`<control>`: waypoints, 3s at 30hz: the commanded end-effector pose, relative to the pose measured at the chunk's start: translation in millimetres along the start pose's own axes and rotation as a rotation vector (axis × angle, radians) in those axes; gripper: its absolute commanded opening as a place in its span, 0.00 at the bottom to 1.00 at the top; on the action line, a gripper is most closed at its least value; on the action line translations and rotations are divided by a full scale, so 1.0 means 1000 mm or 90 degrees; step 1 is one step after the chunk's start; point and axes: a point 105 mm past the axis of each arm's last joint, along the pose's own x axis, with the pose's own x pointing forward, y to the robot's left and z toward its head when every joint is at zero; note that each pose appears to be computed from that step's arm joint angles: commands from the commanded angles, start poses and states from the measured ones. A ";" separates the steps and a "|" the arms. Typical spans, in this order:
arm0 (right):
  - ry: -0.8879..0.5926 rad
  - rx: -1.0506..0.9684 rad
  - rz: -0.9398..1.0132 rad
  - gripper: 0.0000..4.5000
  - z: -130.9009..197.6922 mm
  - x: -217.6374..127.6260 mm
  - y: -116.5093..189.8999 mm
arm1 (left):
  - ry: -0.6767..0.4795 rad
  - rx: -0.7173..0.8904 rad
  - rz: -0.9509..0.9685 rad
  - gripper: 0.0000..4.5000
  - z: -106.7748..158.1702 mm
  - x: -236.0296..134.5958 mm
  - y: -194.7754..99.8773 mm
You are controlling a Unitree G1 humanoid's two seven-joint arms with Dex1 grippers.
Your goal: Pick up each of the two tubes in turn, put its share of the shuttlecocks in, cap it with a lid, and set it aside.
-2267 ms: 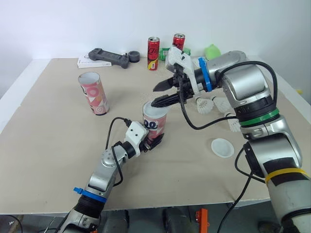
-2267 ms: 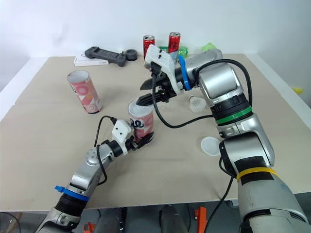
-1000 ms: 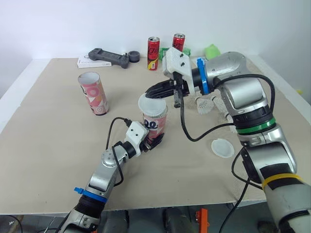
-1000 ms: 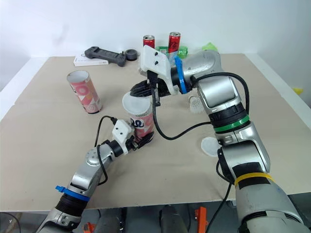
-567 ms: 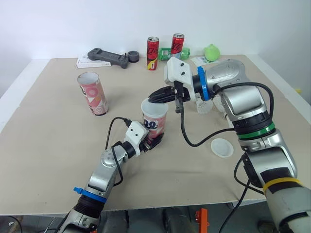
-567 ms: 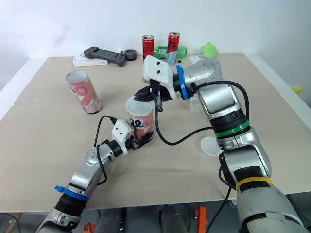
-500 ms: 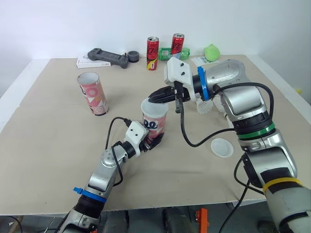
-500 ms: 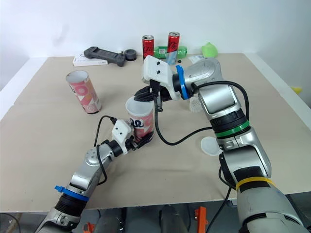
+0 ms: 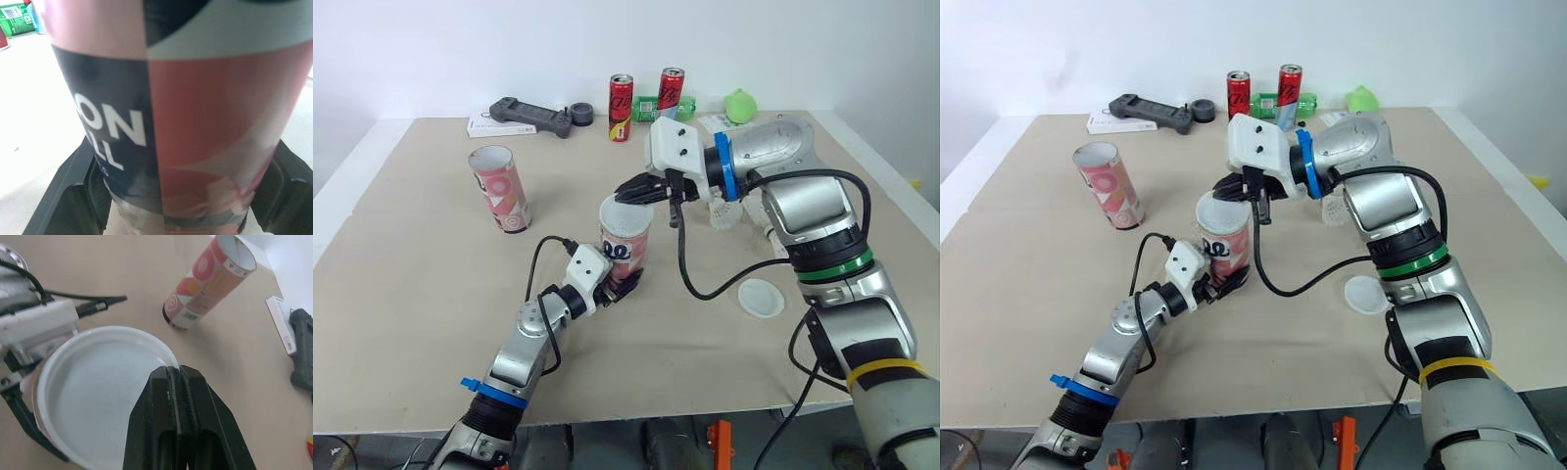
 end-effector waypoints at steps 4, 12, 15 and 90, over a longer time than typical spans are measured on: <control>-0.002 -0.054 -0.003 0.02 0.015 -0.005 0.000 | 0.034 0.002 0.006 0.72 -0.012 -0.004 0.001; -0.007 -0.055 0.004 0.02 0.016 0.001 0.005 | 0.035 0.002 0.006 0.72 -0.012 -0.003 0.001; -0.004 -0.060 0.000 0.02 0.015 0.003 0.004 | 0.035 0.002 0.006 0.72 -0.012 -0.004 0.001; -0.018 -0.058 -0.031 0.02 0.002 0.020 0.007 | 0.034 0.000 0.013 0.72 -0.010 -0.004 0.001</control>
